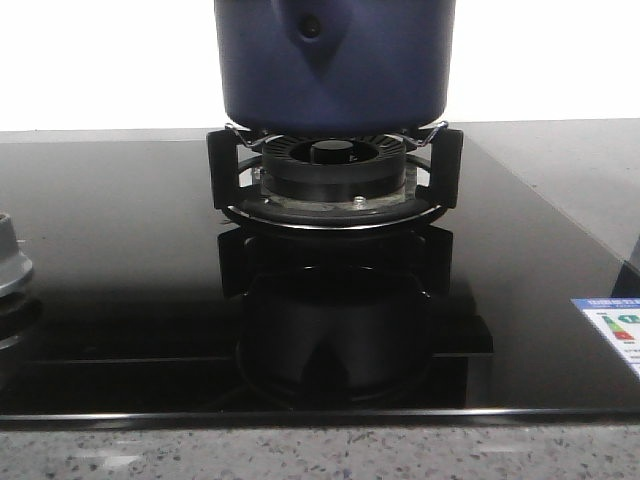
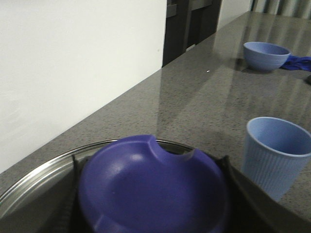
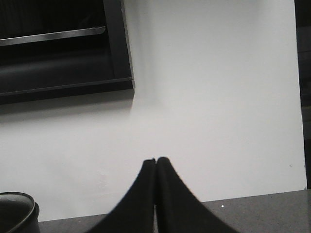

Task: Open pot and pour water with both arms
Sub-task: 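Lower the blue-knobbed glass lid onto the pot with the left gripper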

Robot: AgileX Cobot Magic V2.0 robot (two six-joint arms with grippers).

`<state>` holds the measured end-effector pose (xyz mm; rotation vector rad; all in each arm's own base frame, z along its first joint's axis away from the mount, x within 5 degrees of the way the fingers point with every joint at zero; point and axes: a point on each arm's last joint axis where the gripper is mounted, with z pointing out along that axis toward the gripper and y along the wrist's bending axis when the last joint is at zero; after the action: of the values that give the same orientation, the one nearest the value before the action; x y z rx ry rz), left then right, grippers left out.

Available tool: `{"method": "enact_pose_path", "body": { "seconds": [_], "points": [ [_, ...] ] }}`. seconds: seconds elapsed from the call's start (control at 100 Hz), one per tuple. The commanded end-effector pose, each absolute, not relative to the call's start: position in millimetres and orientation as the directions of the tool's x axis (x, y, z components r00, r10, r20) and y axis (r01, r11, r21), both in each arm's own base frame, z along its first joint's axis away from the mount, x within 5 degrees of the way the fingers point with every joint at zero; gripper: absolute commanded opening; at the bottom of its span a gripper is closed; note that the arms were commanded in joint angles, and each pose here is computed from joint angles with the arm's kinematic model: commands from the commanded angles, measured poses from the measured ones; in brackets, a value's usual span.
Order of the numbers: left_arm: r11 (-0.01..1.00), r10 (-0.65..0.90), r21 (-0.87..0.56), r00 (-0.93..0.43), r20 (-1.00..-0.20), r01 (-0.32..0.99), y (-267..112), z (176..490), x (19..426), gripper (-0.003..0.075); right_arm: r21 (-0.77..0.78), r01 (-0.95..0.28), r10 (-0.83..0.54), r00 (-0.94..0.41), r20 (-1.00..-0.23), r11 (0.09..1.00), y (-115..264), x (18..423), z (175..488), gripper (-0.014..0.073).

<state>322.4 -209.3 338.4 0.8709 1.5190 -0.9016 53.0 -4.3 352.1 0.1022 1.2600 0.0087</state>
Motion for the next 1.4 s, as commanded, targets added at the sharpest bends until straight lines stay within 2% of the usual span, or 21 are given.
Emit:
{"method": "enact_pose_path", "body": {
  "seconds": [0.0, 0.45, 0.78, 0.84, 0.95, 1.05, 1.39],
  "points": [
    [0.420, -0.043, -0.071, -0.058, -0.997, 0.905, -208, 372, 312, 0.0251, 0.056, 0.002, 0.051, 0.356, -0.933, 0.998, 0, 51, 363, -0.0069],
    [0.368, -0.057, -0.069, -0.052, -0.997, 0.927, -210, 374, 307, 0.0251, 0.052, -0.007, 0.051, 0.363, -0.930, 0.999, 1, 51, 364, -0.0069],
    [0.372, -0.056, -0.070, -0.052, -0.997, 0.926, -210, 374, 307, 0.0255, 0.052, -0.008, 0.051, 0.364, -0.930, 0.999, 1, 51, 364, -0.0069],
    [0.372, -0.056, -0.070, -0.052, -0.997, 0.926, -210, 374, 307, 0.0281, 0.052, -0.008, 0.051, 0.364, -0.930, 0.999, 1, 51, 364, -0.0069],
    [0.374, -0.056, -0.070, -0.052, -0.997, 0.925, -210, 374, 308, 0.0413, 0.052, -0.008, 0.051, 0.364, -0.930, 0.999, 1, 51, 364, -0.0069],
    [0.374, -0.056, -0.070, -0.052, -0.997, 0.925, -210, 374, 308, 0.0485, 0.052, -0.008, 0.051, 0.364, -0.930, 0.999, 1, 51, 364, -0.0069],
    [0.365, -0.108, -0.031, 0.009, -0.994, 0.931, -207, 402, 301, 0.0495, 0.052, -0.008, 0.051, 0.364, -0.930, 0.999, 1, 51, 364, -0.0069]
  ]
}}
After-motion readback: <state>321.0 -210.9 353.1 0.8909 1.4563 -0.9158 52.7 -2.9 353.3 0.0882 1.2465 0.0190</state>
